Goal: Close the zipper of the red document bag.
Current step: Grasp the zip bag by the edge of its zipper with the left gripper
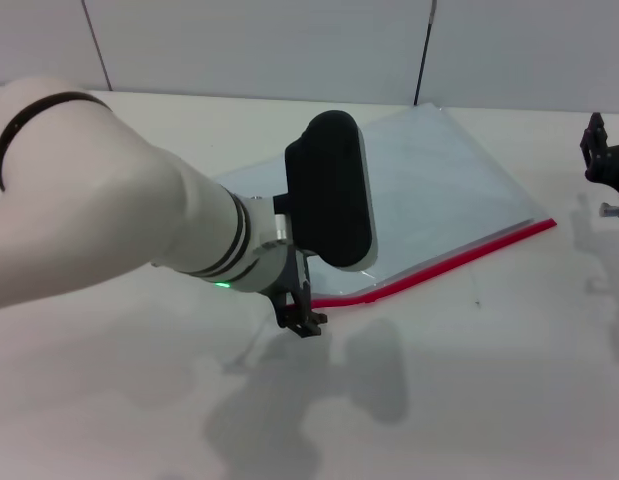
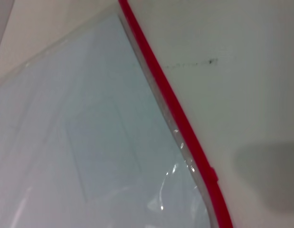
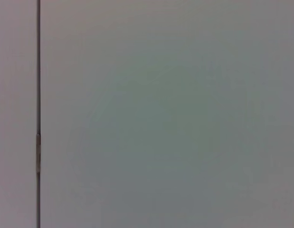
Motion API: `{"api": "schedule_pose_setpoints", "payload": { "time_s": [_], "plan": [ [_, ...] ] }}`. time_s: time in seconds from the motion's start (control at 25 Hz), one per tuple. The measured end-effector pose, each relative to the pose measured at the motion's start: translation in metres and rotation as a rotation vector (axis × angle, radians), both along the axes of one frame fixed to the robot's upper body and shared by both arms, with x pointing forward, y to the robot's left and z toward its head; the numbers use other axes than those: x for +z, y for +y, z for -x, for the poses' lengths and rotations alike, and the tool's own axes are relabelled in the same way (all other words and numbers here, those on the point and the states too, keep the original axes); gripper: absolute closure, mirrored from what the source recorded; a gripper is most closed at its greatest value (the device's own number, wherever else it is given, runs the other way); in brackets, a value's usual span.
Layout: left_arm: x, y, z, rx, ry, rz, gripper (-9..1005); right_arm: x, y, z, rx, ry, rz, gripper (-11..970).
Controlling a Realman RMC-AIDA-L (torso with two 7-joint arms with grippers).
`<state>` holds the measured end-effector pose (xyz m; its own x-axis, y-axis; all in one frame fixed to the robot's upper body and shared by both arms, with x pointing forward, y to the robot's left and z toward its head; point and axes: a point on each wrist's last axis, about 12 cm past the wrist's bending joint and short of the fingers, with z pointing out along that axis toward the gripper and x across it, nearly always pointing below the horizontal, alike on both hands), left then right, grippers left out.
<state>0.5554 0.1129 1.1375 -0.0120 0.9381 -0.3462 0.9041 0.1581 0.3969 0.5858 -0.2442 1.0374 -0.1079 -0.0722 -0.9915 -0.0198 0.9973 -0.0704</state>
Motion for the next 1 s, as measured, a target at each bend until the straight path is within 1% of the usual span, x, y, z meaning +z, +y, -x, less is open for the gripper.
{"api": "schedule_pose_setpoints", "payload": {
  "time_s": [0.44,0.68,1.0],
  "plan": [
    [-0.010,0.003,-0.011,0.031,0.015,-0.027,153,0.000,0.000,0.000,0.000,0.000,0.000,426],
    [-0.010,0.002,-0.015,0.031,-0.008,-0.012,153,0.000,0.001,0.000,0.002,0.001,-0.001,427],
    [-0.016,0.007,-0.021,0.046,-0.031,-0.029,154,0.002,0.004,-0.003,0.011,0.000,-0.003,428]
  ]
}}
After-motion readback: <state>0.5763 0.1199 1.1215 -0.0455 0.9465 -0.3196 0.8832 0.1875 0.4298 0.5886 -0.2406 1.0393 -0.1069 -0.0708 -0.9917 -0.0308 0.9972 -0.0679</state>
